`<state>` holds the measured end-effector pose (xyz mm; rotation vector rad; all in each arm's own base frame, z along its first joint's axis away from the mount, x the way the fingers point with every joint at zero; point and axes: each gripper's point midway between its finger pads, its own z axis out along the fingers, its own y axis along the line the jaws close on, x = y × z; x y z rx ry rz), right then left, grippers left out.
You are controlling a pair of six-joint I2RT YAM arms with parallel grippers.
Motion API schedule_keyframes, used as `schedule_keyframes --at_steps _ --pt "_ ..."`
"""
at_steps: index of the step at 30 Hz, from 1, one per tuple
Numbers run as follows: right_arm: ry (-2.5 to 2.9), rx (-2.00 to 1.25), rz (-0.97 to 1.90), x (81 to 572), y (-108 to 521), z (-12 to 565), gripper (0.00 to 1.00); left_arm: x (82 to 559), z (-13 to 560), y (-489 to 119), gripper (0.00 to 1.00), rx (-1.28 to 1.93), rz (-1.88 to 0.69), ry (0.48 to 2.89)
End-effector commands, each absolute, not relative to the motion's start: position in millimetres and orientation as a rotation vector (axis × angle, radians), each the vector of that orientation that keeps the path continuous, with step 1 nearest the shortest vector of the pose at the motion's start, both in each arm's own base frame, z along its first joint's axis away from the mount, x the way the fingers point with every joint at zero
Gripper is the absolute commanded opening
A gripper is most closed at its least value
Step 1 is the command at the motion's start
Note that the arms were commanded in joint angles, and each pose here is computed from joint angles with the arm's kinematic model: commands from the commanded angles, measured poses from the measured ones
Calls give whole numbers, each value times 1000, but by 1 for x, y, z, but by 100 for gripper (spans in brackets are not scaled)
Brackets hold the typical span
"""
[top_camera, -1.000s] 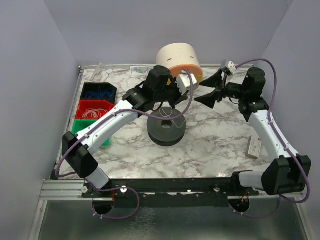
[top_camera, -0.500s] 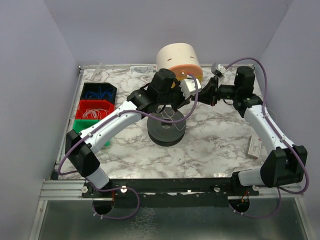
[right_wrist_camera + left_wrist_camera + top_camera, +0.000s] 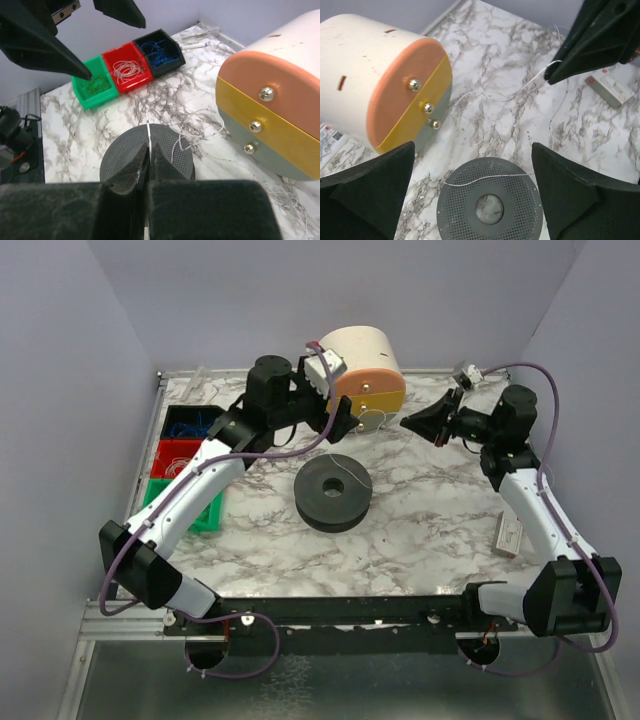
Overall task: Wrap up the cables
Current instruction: Adjust the cable at the center of the board.
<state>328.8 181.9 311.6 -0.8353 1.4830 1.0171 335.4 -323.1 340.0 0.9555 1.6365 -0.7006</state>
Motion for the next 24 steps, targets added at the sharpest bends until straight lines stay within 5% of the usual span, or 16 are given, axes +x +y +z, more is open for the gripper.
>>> schedule_keyframes --at_steps 1,11,24 --pt "1401 -680 946 333 165 350 0 341 358 -306 99 736 -858 1632" --pt "1290 -647 834 319 151 384 1 327 298 -318 99 578 -1320 1716" --pt "1253 -709 929 299 161 390 0 324 300 -336 99 560 -1466 1699"
